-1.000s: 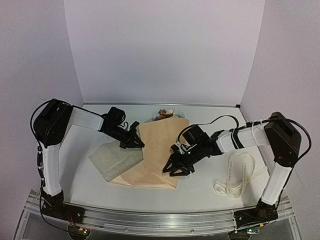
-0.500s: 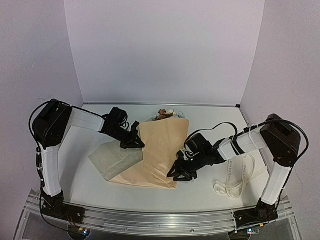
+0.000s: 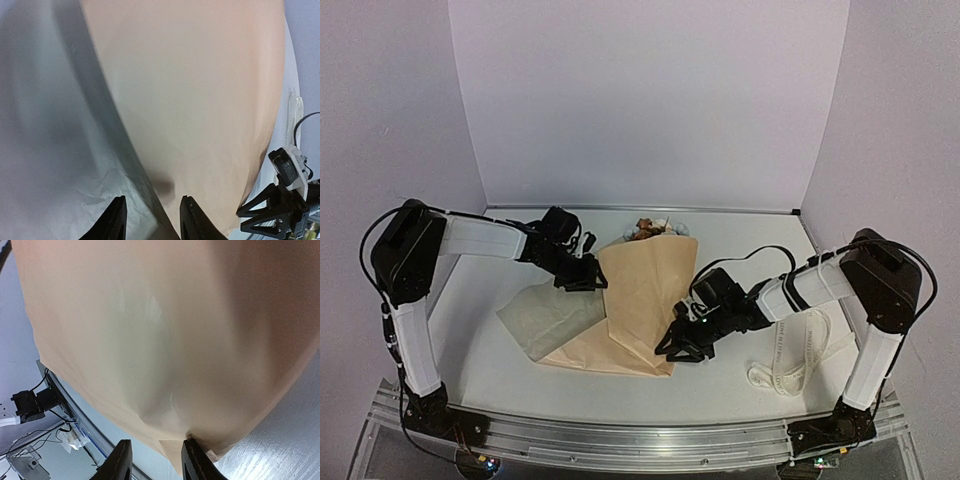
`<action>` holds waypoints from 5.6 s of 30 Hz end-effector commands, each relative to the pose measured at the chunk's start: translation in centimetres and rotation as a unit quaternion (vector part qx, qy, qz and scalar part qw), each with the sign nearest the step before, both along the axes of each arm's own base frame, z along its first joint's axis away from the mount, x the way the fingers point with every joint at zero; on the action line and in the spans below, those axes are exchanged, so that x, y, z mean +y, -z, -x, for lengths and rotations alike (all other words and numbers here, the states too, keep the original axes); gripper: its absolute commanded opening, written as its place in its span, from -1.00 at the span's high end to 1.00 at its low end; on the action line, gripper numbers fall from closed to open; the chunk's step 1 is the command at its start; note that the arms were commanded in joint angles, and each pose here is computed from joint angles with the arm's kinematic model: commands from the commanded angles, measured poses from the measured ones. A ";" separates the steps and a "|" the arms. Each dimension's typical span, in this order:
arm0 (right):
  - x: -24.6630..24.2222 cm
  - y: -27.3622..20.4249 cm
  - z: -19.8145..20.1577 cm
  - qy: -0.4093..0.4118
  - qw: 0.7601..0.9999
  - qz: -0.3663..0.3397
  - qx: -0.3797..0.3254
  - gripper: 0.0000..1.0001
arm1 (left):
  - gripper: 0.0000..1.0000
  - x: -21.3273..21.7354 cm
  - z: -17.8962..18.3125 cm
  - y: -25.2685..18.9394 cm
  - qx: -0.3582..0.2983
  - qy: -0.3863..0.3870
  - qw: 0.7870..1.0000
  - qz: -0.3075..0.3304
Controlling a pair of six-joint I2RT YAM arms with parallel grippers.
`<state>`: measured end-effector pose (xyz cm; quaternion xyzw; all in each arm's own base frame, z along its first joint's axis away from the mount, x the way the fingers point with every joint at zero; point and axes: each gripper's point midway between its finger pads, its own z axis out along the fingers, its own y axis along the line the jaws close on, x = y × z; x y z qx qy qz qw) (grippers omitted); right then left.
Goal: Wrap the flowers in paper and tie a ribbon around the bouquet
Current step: Press the fold line of the 2/3-folded wrapping paper, then press the fold line on the 2/3-folded wrapping paper.
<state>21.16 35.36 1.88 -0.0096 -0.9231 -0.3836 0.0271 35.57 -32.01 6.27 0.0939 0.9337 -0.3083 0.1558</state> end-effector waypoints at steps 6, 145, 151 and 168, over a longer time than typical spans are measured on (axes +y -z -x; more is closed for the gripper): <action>-0.8 1.1 0.1 0.012 1.000 0.019 0.008 0.32 | 0.44 -6.8 5.6 -6.7 -0.141 0.124 0.982 -0.020; 5.6 -2.5 -2.0 -0.038 0.999 -0.015 0.001 0.55 | 0.57 6.3 20.0 2.6 0.152 -0.147 0.977 -0.028; 6.4 -1.5 -1.6 -0.046 0.999 -0.007 0.006 0.56 | 0.51 8.0 19.1 3.4 0.139 -0.211 0.966 -0.048; 7.5 -0.2 -2.8 -0.018 0.999 0.021 -0.027 0.62 | 0.49 10.8 16.3 2.3 0.098 -0.222 0.966 -0.095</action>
